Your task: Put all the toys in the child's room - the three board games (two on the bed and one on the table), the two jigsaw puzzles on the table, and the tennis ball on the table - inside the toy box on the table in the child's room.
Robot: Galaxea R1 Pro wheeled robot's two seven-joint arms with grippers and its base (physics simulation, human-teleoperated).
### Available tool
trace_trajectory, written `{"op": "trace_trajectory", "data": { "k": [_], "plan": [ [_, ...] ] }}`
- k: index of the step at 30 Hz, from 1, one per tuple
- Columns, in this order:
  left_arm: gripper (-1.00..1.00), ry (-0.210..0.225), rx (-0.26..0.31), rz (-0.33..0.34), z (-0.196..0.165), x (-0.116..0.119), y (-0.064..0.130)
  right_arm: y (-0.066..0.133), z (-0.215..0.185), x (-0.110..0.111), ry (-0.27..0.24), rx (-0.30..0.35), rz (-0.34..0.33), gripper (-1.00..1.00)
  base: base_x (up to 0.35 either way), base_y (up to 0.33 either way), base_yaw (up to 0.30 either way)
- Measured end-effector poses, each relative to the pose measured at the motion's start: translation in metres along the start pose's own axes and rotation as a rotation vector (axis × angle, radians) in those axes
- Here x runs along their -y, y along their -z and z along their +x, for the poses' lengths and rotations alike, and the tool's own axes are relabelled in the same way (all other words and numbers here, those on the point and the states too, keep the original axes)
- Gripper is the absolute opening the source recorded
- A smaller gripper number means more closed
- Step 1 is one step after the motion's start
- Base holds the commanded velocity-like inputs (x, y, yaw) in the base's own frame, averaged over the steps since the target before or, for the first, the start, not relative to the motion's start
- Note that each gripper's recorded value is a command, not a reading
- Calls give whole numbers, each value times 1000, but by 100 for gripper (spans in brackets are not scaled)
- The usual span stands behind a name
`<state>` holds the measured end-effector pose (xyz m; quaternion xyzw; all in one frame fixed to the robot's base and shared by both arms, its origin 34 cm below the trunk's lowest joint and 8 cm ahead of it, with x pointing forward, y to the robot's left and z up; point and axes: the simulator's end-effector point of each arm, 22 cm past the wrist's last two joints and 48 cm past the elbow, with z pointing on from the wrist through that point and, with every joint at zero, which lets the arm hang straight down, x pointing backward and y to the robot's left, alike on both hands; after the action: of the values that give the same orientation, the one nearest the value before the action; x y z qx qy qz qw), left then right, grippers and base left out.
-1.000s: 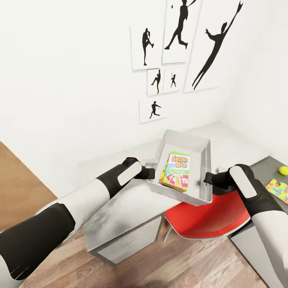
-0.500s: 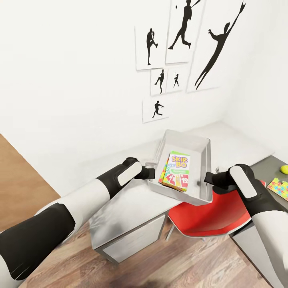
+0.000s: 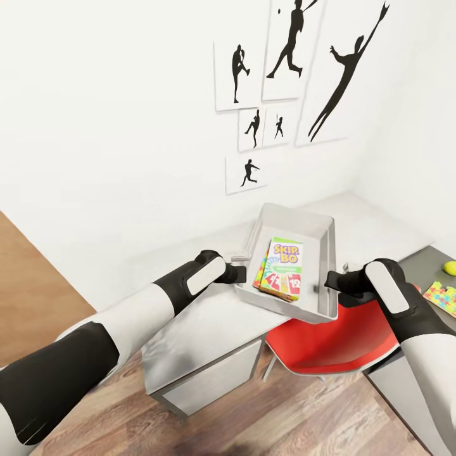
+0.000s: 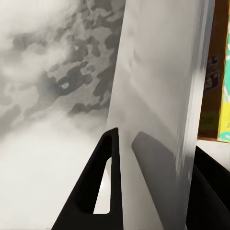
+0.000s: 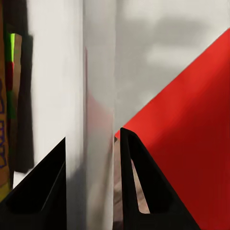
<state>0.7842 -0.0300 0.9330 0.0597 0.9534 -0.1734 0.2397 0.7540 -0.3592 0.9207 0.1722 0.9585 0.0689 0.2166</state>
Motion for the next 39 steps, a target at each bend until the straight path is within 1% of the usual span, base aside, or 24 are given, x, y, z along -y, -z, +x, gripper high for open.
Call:
{"op": "trace_trajectory", "data": {
  "k": [15,27,34,39],
  "plan": [
    [-100,0,1,1,1,1,0,0,0,1,0,1,1,-100,-24,4,0],
    [-100,3,0,3,0,0,0,0,0,0,1,0,1,-100,-86,102,0],
    [-100,3,-2,2,1,0,0,0,1,0,0,-2,1,-100,-18,39,0],
    [-100,2,-4,2,2,0,0,-1,1,0,0,-4,1,-100,-2,190,0]
  ]
}}
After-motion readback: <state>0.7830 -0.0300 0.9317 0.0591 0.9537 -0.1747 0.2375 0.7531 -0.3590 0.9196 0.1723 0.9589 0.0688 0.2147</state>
